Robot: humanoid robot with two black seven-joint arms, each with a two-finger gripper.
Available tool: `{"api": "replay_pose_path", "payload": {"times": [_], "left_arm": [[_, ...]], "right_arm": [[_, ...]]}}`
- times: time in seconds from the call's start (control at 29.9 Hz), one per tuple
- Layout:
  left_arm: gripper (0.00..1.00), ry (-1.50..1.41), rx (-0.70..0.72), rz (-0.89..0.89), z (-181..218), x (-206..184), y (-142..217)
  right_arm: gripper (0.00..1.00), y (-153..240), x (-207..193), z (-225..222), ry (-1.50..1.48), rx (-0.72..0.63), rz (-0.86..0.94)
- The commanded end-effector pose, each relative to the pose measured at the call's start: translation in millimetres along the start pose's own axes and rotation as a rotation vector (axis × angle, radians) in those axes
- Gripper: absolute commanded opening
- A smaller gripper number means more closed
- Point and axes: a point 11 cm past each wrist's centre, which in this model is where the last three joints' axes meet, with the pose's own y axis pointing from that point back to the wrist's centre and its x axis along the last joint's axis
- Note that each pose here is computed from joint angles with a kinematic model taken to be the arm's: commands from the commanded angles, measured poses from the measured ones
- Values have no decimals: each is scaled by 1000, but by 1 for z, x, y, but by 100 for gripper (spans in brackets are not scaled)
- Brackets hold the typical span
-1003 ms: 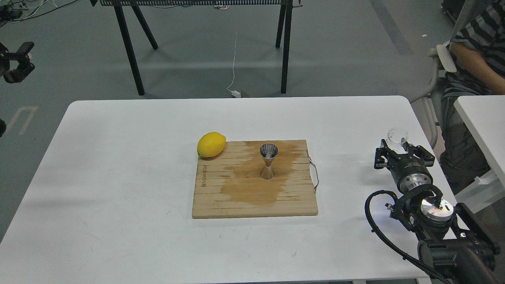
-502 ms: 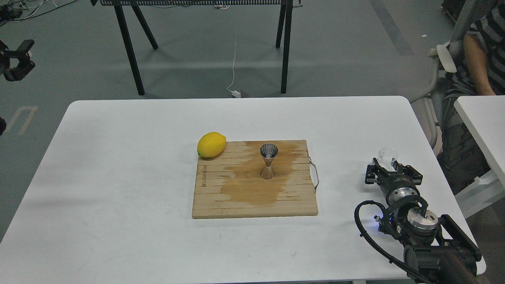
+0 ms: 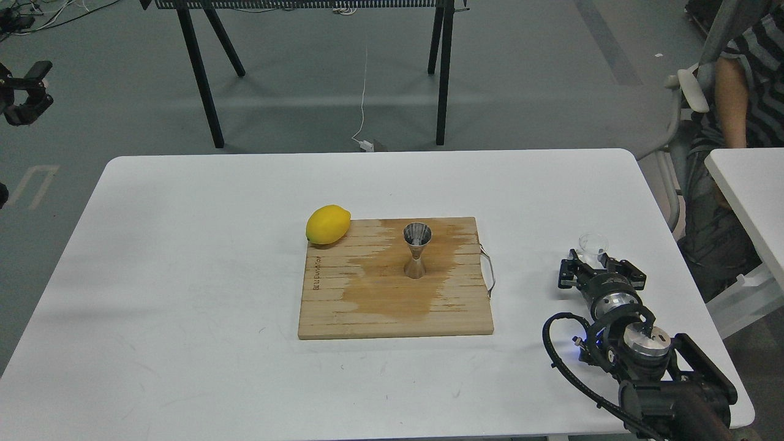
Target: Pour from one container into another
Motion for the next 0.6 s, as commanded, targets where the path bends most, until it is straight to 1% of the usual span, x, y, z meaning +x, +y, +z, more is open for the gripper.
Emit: {"api": "replay_pose_path", "payload": {"times": [0.0,0.27,0.4,0.57], "left_arm": [[99,-2,0,2,0,1,1],[99,-11,-5,13,5,7,4],[99,-12,-7,14,6,8,4],[99,-18,-11,20,9,11,6]], "right_arm": [[97,0,-1,1,0,-2,-5],[97,1,-7,8,12,-28,-29],[97,7,-21,17,39,-76,-83],[97,19,-27,-10,90,-59,-118]]}}
